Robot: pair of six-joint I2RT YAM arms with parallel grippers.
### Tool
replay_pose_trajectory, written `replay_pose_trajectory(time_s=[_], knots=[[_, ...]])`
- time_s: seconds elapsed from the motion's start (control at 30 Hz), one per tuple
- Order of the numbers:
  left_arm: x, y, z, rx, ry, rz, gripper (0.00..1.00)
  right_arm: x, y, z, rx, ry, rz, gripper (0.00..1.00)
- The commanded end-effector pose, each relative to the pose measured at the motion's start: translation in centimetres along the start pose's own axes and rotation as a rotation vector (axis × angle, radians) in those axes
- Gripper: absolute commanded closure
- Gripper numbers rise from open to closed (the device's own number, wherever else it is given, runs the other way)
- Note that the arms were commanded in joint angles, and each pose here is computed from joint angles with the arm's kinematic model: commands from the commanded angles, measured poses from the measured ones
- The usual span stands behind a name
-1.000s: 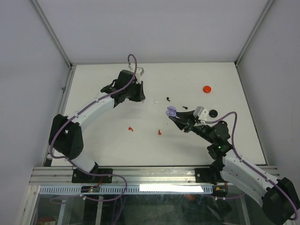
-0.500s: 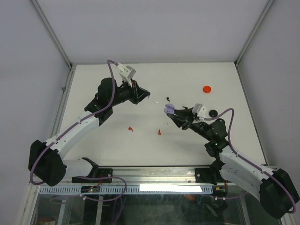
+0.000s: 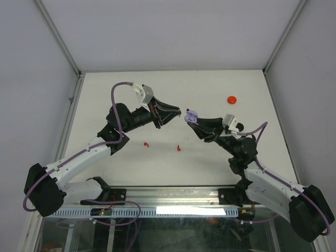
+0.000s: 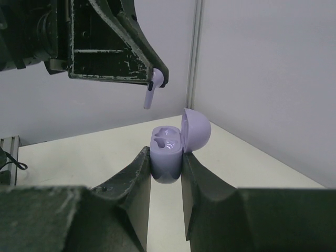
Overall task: Insert the wireless bluetooth earbuds into the charging case
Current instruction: Place the earbud in the charging case.
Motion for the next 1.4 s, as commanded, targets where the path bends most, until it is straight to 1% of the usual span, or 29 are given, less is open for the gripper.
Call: replay_pose_trajectory(time_s=[0.0, 0.17, 0.47, 0.63, 1.07, 1.37], knots=[[-2.3, -0.2, 2.2, -0.146, -0.101, -0.092, 1.00, -0.2, -0.6, 2.8, -0.142, 0.027, -0.011, 1.00], [-3.2, -0.5, 1.6, -0.153, -0.097, -0.165, 1.00, 0.1, -0.5, 3.2, -0.166, 0.014, 0.016, 1.00], [-3.8, -1.5, 1.0, -0.154, -0.089, -0.214, 1.00, 0.4, -0.3, 3.1, -0.164, 0.007, 0.036, 1.00], [-3.7, -2.1, 0.2, -0.129, -0.080, -0.222, 1.00, 0.3, -0.2, 3.2, -0.176, 0.009, 0.018, 1.00], [-3.0, -2.8, -0.9, -0.087, -0.074, -0.217, 1.00, 0.5, -0.1, 3.4, -0.194, 0.015, 0.036, 1.00], [-3.7, -2.7, -1.1, -0.063, -0.036, -0.253, 1.00, 0.5, 0.0, 3.4, -0.198, 0.017, 0.027, 1.00]])
Point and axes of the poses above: each gripper's point midway between its finger pads, its own y axis back along the fingers, its own x axis along the line the jaws close on, z = x × y, the point moved 8 cm from there along y, back along the fingers, and after that the axes turned 10 degrees about y, right-handed, at the moved point
